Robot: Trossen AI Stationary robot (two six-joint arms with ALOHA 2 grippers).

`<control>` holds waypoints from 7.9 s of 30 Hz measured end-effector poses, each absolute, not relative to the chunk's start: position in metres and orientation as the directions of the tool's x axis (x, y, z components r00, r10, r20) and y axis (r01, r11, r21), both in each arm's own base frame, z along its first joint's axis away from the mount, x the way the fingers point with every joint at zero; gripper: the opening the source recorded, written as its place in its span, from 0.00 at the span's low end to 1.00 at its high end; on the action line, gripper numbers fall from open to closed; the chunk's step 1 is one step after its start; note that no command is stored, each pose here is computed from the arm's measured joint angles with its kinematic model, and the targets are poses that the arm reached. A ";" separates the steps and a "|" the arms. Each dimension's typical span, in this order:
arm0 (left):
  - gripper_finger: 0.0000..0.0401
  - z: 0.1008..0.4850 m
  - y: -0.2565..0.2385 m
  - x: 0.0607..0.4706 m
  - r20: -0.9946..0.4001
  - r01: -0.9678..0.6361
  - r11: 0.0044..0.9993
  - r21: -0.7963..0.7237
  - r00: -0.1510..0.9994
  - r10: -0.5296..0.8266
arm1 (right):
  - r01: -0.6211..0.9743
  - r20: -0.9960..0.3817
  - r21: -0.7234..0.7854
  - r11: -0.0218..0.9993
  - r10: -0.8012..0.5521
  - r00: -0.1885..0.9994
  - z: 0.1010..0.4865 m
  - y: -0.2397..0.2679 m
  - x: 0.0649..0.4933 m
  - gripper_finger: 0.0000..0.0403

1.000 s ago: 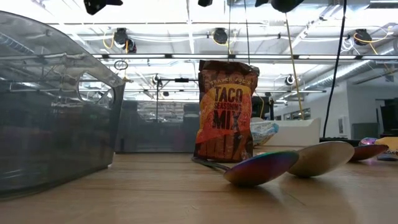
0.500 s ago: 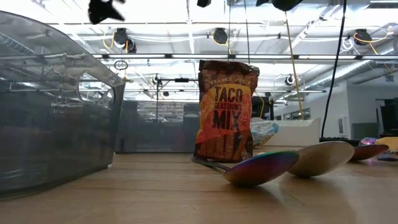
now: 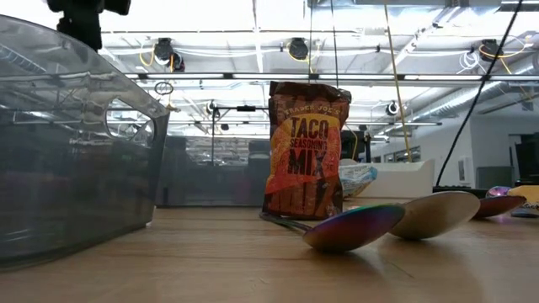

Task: Pick & Place Food Item
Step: Put the purple seasoning bottle into the bottom black bin

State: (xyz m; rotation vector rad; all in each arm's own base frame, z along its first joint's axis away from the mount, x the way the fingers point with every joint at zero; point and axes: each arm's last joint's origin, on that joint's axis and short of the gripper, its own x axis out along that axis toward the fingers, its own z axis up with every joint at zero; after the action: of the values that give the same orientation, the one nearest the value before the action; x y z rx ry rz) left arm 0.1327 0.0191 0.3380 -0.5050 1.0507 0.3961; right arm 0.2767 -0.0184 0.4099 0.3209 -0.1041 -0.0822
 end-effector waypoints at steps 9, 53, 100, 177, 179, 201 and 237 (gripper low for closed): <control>0.60 0.272 0.006 0.150 -0.862 -0.551 0.762 -0.340 0.507 -0.019 | 0.134 0.048 0.274 0.952 -0.152 0.987 0.409 -0.015 0.270 0.81; 0.60 0.247 0.081 0.180 -0.739 -0.568 0.791 -0.227 0.630 0.240 | 0.207 -0.045 0.294 0.933 -0.202 0.978 0.368 -0.042 0.319 0.81; 0.60 0.231 0.129 0.239 -0.950 -0.456 0.888 -0.059 0.300 0.091 | 0.217 -0.139 0.305 0.927 -0.182 0.973 0.359 -0.045 0.318 0.81; 0.52 0.415 0.086 0.237 -0.879 -0.160 0.986 -0.051 0.475 0.032 | 0.210 -0.257 0.151 0.966 -0.167 0.952 0.348 -0.040 0.316 0.81; 0.52 0.415 0.078 0.239 -0.881 -0.137 0.989 -0.057 0.474 0.015 | 0.210 -0.257 0.151 0.966 -0.167 0.952 0.348 -0.040 0.316 0.81; 0.52 0.409 -0.026 0.237 -0.937 -0.016 0.985 -0.172 0.311 -0.159 | 0.259 -0.358 0.210 0.943 -0.172 0.918 0.338 -0.037 0.313 0.81; 0.52 0.384 -0.195 0.195 -0.938 -0.408 0.885 -0.225 0.336 -0.084 | 0.170 -0.225 0.381 0.909 -0.087 0.970 0.302 0.154 0.270 0.81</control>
State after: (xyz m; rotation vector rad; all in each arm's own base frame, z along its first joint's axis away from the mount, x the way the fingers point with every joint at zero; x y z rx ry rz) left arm 0.1955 -0.1945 0.3843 -0.4671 1.2211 0.2214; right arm 0.2702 0.1539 0.3017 0.4103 0.2061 -0.1339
